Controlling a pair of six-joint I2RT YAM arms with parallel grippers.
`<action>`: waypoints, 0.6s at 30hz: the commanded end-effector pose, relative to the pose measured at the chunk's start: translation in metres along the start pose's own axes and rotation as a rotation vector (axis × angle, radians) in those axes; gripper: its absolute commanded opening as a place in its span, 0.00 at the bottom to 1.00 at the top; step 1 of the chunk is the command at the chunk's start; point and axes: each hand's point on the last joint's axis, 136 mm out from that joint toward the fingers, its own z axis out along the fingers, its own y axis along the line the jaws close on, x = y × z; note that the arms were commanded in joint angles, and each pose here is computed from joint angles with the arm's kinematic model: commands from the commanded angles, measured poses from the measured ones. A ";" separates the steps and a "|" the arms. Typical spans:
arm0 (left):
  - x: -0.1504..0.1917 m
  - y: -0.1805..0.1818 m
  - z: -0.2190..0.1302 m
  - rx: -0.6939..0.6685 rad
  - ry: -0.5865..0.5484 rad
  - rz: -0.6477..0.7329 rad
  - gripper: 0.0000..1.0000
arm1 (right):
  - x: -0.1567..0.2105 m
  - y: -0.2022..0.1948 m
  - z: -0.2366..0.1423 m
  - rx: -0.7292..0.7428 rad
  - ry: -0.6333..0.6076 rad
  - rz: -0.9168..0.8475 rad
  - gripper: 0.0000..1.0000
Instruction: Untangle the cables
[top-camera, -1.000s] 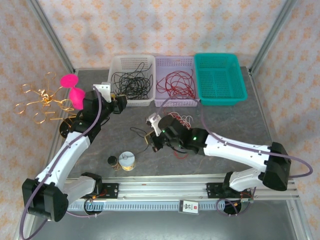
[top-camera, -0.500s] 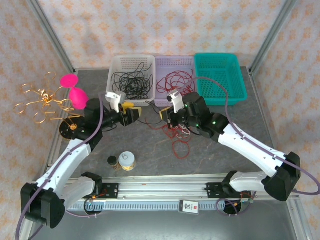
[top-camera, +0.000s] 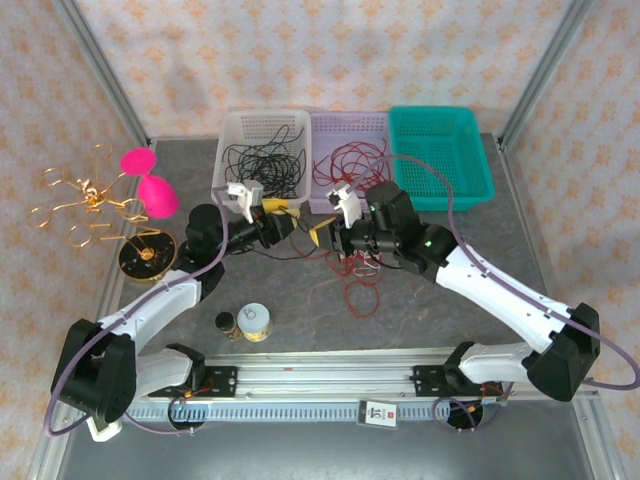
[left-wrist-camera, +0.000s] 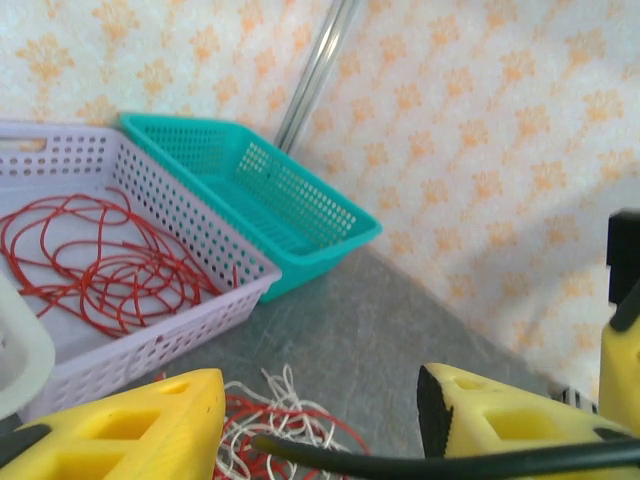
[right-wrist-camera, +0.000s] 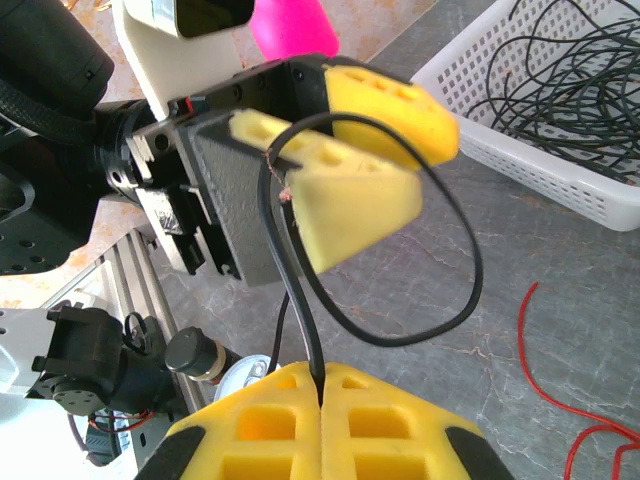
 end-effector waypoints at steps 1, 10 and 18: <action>-0.023 -0.001 0.002 0.001 -0.116 0.036 0.50 | -0.019 0.011 -0.003 -0.054 -0.049 -0.003 0.00; -0.026 0.005 0.012 0.032 -0.164 0.037 0.31 | -0.030 0.022 -0.014 -0.087 -0.093 0.001 0.00; -0.040 0.017 0.006 -0.057 -0.239 0.038 0.00 | -0.038 0.014 -0.021 -0.019 -0.136 0.010 0.08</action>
